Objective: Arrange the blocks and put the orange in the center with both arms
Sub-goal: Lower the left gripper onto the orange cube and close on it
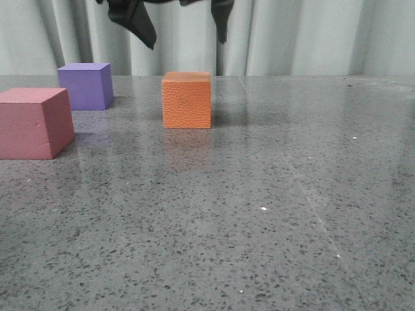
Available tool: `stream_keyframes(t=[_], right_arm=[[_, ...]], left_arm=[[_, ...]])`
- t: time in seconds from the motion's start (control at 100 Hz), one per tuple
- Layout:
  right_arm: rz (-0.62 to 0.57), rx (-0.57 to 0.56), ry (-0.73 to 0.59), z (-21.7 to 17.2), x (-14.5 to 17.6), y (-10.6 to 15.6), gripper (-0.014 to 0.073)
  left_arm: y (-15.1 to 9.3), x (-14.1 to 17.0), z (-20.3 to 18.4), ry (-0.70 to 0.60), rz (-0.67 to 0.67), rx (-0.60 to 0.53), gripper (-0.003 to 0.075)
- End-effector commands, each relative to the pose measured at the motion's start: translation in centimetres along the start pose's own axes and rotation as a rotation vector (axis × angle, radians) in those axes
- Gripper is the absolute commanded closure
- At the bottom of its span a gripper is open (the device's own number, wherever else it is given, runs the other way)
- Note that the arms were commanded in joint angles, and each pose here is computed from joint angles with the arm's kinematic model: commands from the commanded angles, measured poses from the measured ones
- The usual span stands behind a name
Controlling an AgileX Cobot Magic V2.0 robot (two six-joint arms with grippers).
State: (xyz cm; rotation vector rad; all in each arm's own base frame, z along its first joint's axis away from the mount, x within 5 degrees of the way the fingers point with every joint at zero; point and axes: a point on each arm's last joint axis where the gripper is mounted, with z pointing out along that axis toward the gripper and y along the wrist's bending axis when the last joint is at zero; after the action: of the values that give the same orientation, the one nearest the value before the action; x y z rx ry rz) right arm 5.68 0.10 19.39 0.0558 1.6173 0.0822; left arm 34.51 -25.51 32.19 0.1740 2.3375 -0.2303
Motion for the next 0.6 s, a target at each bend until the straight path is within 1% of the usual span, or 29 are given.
stream_keyframes(t=[0.0,0.27,0.46,0.59], right_arm=[[-0.008,-0.009,-0.124,-0.3,-1.4,0.1,0.0662],[-0.008,-0.009,-0.124,-0.3,-1.4,0.1,0.0662],[-0.008,-0.009,-0.124,-0.3,-1.4,0.1,0.0662],[-0.008,-0.009,-0.124,-0.3,-1.4,0.1,0.0662]], left_arm=[[-0.4,-1.6,-1.9,-0.082,-0.022,0.049,0.0069],[-0.6,-0.2,0.7,-0.004,-0.012,0.01,0.0069],[-0.8,0.3,1.4,0.022,-0.025,0.015,0.007],[-0.8,0.5,1.8,0.033,-0.027,0.013,0.0104]])
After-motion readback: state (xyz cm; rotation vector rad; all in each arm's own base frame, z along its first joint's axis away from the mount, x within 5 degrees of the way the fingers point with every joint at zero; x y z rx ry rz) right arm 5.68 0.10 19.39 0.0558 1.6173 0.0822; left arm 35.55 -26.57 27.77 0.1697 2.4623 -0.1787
